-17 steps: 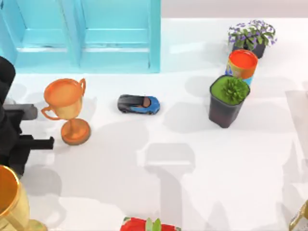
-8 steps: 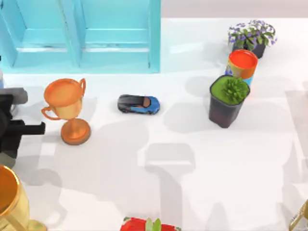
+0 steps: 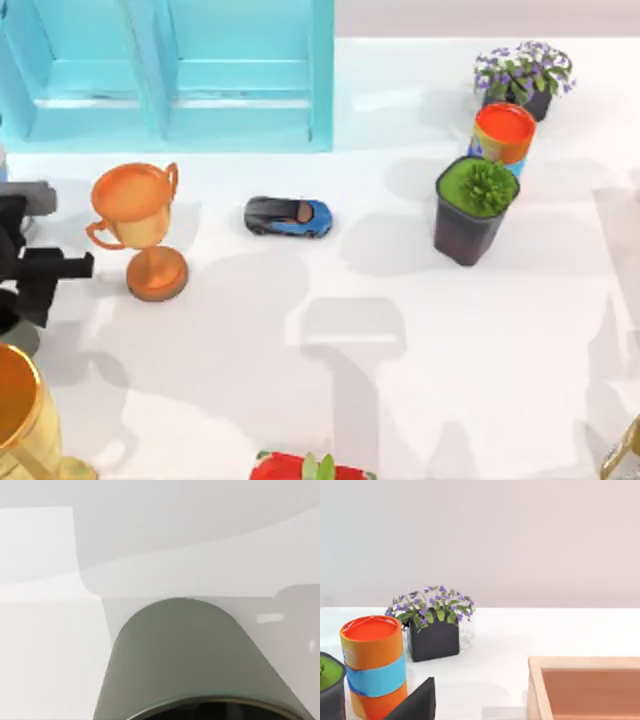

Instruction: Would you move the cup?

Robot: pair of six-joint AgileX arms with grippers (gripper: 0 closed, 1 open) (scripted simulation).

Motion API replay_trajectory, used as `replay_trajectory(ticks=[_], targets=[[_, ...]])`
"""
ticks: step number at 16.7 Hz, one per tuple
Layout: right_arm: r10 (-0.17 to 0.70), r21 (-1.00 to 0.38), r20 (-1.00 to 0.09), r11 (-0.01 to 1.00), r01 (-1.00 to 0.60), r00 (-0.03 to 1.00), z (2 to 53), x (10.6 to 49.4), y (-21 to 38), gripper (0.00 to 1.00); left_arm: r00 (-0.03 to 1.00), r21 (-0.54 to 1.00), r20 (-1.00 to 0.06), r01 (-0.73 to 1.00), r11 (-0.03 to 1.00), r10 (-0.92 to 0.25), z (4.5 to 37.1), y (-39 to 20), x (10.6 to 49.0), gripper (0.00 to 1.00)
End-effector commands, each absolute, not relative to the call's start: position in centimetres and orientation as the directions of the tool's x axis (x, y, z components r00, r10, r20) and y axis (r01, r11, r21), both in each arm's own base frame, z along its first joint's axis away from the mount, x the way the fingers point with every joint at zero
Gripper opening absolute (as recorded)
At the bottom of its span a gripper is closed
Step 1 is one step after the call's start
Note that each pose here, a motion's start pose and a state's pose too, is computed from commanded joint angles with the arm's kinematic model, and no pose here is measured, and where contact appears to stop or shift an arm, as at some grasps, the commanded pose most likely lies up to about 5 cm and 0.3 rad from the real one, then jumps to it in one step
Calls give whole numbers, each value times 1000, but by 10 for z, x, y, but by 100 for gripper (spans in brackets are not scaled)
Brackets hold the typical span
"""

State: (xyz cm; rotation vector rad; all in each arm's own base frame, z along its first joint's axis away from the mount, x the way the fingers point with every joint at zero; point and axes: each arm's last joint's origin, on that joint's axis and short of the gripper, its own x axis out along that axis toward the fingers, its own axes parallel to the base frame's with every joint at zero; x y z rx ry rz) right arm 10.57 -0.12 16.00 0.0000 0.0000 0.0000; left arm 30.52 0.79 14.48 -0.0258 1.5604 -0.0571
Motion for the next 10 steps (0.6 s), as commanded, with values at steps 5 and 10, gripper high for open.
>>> replay_trajectory(ticks=[5, 10], targets=[[0, 0, 0, 1000, 0, 1000, 160, 106, -1, 100, 9, -53, -999, 20, 998, -53, 145, 8, 305, 100], [0, 0, 0, 1000, 0, 1000, 160, 106, -1, 100, 9, -53, -999, 20, 998, -53, 145, 8, 305, 100]])
